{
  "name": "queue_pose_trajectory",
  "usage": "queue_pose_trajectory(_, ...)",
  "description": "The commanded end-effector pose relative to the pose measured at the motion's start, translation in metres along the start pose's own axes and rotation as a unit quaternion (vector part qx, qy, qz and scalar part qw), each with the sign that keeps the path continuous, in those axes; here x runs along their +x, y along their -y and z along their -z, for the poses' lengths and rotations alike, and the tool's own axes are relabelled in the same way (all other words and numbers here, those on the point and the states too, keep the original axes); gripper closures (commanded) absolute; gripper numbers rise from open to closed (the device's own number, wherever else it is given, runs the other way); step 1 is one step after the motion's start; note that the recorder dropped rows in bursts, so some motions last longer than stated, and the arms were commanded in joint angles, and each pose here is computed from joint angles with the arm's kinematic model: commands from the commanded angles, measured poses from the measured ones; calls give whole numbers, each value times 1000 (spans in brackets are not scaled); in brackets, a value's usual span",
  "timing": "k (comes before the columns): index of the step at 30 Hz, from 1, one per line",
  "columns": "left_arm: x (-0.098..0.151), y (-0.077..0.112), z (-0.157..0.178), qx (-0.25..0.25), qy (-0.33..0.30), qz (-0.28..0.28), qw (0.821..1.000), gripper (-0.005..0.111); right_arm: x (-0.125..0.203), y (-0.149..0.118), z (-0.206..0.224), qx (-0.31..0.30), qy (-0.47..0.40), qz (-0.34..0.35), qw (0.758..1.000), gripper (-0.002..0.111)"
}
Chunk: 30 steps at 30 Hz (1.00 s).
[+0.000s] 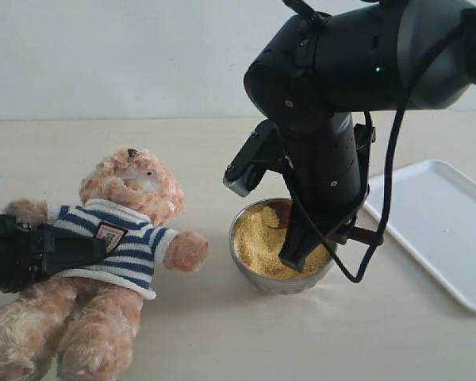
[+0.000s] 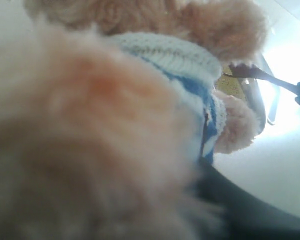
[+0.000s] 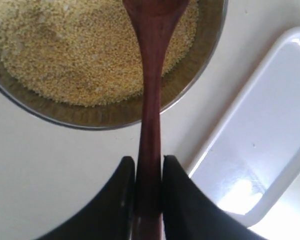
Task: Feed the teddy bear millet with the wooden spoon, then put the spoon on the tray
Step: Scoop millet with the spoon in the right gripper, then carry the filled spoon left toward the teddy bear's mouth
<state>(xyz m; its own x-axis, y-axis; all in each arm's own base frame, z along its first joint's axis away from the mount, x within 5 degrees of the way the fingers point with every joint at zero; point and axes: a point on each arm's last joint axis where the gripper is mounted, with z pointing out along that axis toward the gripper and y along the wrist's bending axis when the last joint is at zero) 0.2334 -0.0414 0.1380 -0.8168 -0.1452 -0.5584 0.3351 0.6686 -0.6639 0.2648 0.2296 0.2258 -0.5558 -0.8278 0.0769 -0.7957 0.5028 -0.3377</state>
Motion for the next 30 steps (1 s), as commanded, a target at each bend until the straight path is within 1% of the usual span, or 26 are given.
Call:
queue_pose_trajectory(1, 1, 3, 0, 13, 8, 2, 1000, 102, 4, 9, 8, 14, 9, 0, 1000, 108)
queue_pose_trajectory(5, 0, 5, 1, 26, 11, -2, 1000, 102, 6, 7, 12, -11, 17, -14, 1000, 108)
queue_pose_trajectory(9, 0, 7, 0, 35, 12, -14, 999, 102, 7, 9, 11, -3, 16, -8, 1000, 108)
queue_pose_trajectory(15, 0, 9, 1, 46, 15, -14, 999, 102, 7, 3, 13, -37, 21, -21, 999, 108)
queue_pose_trajectory(20, 1, 14, 1, 73, 19, -24, 997, 102, 8, 2, 16, -45, 25, -20, 998, 108)
queue_pose_trajectory(23, 6, 17, 2, 88, 20, -34, 995, 102, 13, 11, 19, -48, 32, -30, 998, 108)
queue_pose_trajectory(26, 8, 18, 3, 94, 21, -42, 995, 102, 23, 29, 22, -63, 40, -60, 995, 108)
queue_pose_trajectory(28, 8, 18, 2, 94, 20, -41, 995, 102, 30, 36, 26, -94, 52, -85, 991, 108)
queue_pose_trajectory(30, 10, 15, 0, 95, 16, -33, 995, 102, 33, 33, 35, -123, 72, -81, 986, 108)
